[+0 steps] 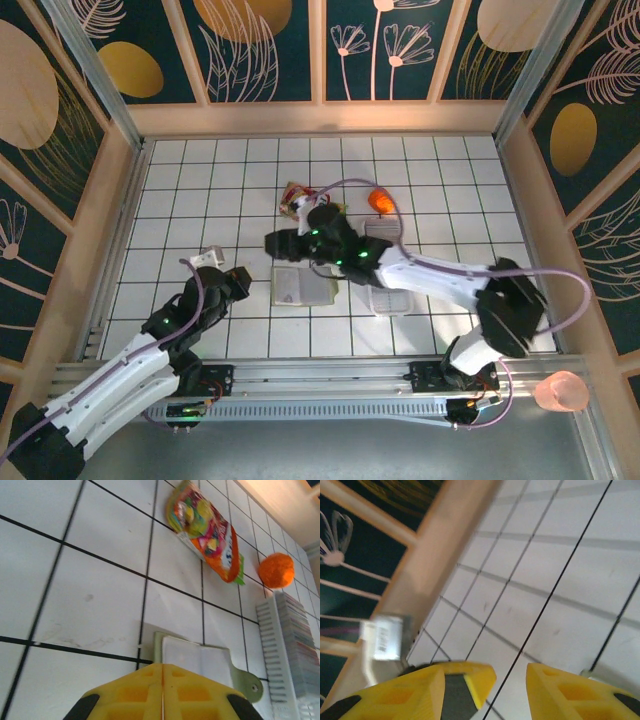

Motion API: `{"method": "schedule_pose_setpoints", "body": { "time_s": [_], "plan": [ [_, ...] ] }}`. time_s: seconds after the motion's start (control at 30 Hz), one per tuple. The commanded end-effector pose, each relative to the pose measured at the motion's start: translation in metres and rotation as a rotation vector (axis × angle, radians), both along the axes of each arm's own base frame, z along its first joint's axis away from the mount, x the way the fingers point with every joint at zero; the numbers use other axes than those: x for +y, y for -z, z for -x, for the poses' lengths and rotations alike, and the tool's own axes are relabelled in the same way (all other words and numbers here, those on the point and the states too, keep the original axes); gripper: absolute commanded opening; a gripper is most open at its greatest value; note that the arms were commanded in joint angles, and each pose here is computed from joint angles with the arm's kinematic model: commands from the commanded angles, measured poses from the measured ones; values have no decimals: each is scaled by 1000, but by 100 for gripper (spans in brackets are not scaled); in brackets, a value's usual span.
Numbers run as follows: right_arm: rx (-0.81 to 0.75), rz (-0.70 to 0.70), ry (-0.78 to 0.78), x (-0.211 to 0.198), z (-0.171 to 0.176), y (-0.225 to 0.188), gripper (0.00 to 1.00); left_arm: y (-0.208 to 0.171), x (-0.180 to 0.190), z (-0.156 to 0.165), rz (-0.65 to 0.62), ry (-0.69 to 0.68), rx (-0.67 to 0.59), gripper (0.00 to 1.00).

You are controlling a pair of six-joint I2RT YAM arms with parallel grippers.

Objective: Put the credit cards into the card holder

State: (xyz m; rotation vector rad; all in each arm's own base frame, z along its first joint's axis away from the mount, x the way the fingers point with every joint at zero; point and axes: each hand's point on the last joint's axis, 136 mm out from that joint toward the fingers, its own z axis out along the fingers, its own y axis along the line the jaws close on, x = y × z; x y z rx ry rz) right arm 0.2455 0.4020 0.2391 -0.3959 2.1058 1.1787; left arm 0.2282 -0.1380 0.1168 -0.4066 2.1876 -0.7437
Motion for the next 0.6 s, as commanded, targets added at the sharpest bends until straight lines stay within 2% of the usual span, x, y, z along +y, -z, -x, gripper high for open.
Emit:
{"method": "schedule_pose_setpoints", "body": {
  "time_s": [0.0,0.13,0.27,0.4,0.43,0.5,0.57],
  "plan": [
    [-229,81,71,-57,-15,-32,43,-23,-36,-1,77,162,-26,6],
    [-619,225,12,-100,1,-67,44,-11,-61,-2,96,263,19,5],
    [-980,466,-175,-129,32,-64,50,8,-72,-3,42,318,79,6],
    [-1101,592,-306,-154,55,-57,53,26,-69,-5,-3,308,102,7],
    [-1111,635,-367,-158,61,-51,59,32,-67,-5,-17,299,110,7],
    [-1078,738,-467,-169,67,-29,67,40,-65,-4,-31,296,122,7],
    [-1027,871,-535,-185,66,2,69,47,-64,-3,-39,295,137,7]
  ]
}}
